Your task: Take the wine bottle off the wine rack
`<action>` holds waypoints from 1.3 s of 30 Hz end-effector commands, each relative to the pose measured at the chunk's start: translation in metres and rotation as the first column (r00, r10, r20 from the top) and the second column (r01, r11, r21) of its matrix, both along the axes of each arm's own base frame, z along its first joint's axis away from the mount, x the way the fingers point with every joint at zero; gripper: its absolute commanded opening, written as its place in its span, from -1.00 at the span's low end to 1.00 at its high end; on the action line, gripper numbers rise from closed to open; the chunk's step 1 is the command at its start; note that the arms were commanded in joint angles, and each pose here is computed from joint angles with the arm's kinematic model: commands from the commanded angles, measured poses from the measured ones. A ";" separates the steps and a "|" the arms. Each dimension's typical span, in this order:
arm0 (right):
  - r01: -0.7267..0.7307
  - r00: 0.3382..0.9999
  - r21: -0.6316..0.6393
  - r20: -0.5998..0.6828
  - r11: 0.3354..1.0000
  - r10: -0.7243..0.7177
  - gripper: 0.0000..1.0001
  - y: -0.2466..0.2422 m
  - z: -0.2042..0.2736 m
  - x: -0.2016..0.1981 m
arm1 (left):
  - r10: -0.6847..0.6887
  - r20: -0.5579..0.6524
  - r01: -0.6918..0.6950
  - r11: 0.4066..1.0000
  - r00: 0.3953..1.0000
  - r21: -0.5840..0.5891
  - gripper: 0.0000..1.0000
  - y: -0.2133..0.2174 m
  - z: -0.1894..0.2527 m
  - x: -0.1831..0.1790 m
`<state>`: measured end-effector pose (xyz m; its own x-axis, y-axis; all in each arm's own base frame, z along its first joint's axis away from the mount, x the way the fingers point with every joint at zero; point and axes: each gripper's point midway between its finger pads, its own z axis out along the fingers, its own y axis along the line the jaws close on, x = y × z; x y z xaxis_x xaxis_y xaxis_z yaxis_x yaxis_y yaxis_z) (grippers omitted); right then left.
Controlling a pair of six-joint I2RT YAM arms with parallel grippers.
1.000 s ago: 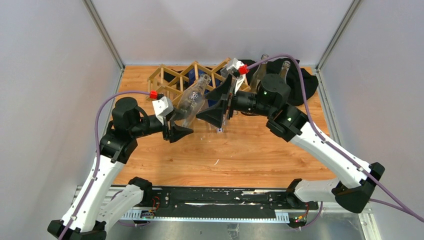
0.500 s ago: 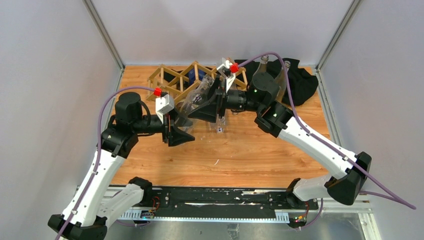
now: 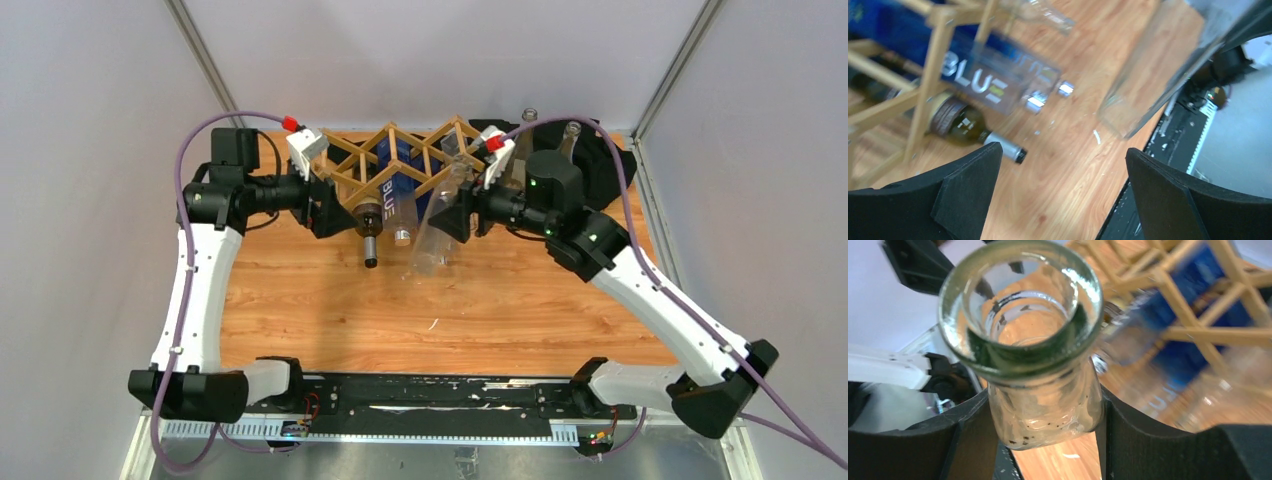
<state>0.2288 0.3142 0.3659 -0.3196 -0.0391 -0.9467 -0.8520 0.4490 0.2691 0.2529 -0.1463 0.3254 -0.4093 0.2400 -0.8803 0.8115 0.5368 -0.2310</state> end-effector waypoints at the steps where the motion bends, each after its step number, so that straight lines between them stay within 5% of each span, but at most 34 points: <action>1: 0.255 0.967 -0.095 0.007 0.962 -0.255 -1.00 -0.065 -0.022 0.028 | 0.111 -0.003 -0.111 0.992 0.994 0.058 1.00 0.027 0.008 0.010; 12: 0.526 0.840 -0.166 -0.051 0.834 -0.540 -1.00 -0.151 -0.051 0.062 | 0.262 0.031 -0.263 0.945 0.965 0.192 1.00 0.065 -0.005 0.038; 25: 0.735 0.649 -0.300 0.051 0.608 -0.759 -1.00 -0.196 -0.086 0.124 | 0.285 0.020 -0.283 0.934 0.958 0.217 1.00 0.069 -0.014 0.035; 39: 0.816 0.572 -0.204 0.149 0.541 -0.807 -1.00 -0.186 -0.109 0.200 | 0.287 0.032 -0.287 0.933 0.957 0.219 1.00 0.070 -0.013 0.031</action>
<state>0.4023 0.1319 0.2344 -0.4312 -0.0346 -0.9016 -0.1399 0.9897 0.0289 0.2900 -0.0782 0.3094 -0.4977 0.2988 -0.8142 0.6202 0.7789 -0.0932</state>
